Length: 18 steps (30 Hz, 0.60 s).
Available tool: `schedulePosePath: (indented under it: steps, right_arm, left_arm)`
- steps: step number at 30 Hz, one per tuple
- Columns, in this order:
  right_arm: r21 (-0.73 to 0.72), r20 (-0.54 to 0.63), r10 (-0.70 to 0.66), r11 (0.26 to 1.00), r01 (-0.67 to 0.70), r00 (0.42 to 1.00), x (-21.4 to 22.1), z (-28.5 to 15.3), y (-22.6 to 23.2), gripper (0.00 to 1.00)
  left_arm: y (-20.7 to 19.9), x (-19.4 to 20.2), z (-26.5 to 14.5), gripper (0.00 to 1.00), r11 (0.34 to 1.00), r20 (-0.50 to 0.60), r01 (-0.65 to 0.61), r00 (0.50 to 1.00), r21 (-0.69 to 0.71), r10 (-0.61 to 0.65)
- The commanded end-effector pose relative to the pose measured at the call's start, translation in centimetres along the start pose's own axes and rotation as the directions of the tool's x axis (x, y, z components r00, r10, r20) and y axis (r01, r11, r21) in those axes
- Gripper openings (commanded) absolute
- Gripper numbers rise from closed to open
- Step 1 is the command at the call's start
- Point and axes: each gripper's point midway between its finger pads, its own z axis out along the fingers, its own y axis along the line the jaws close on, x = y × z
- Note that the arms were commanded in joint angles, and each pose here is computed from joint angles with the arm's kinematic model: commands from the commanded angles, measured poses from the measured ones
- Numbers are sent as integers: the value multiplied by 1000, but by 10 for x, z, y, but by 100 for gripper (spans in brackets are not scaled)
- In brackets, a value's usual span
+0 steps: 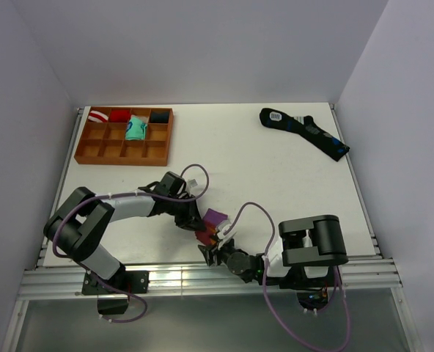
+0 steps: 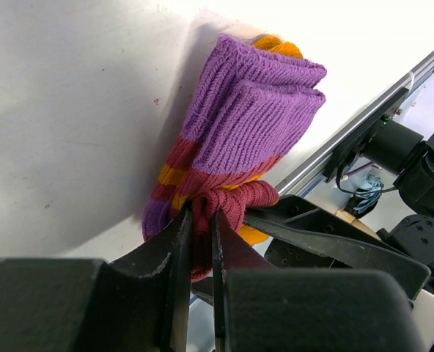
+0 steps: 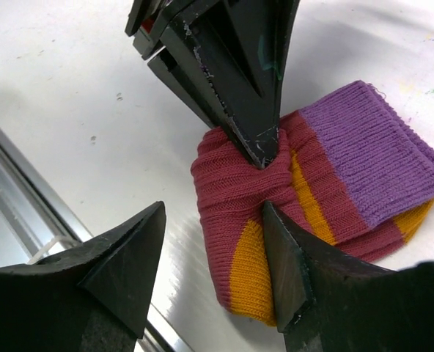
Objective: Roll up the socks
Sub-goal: Roll the sock at the center of the board.
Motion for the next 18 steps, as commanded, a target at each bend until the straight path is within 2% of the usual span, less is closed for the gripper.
schedulePosePath:
  steps: [1,12,15,18]
  right_arm:
    - [77,-169,-135,986,150,976,51,-8,-32,62]
    - [147,-221,-227,954,262,949,63,-4,-44,54]
    - [150,-232,-237,949,276,943,65,-3,-44,39]
    - [140,-236,-232,953,269,944,68,-5,-44,38]
  left_arm:
    - [-11,13,-4,0,998,-48,6,999,61,-3]
    - [-12,15,-7,0,997,-52,7,999,75,-3]
    - [-12,16,-7,0,997,-54,5,999,76,-1]
    - [-12,16,-8,0,997,-54,3,999,77,1]
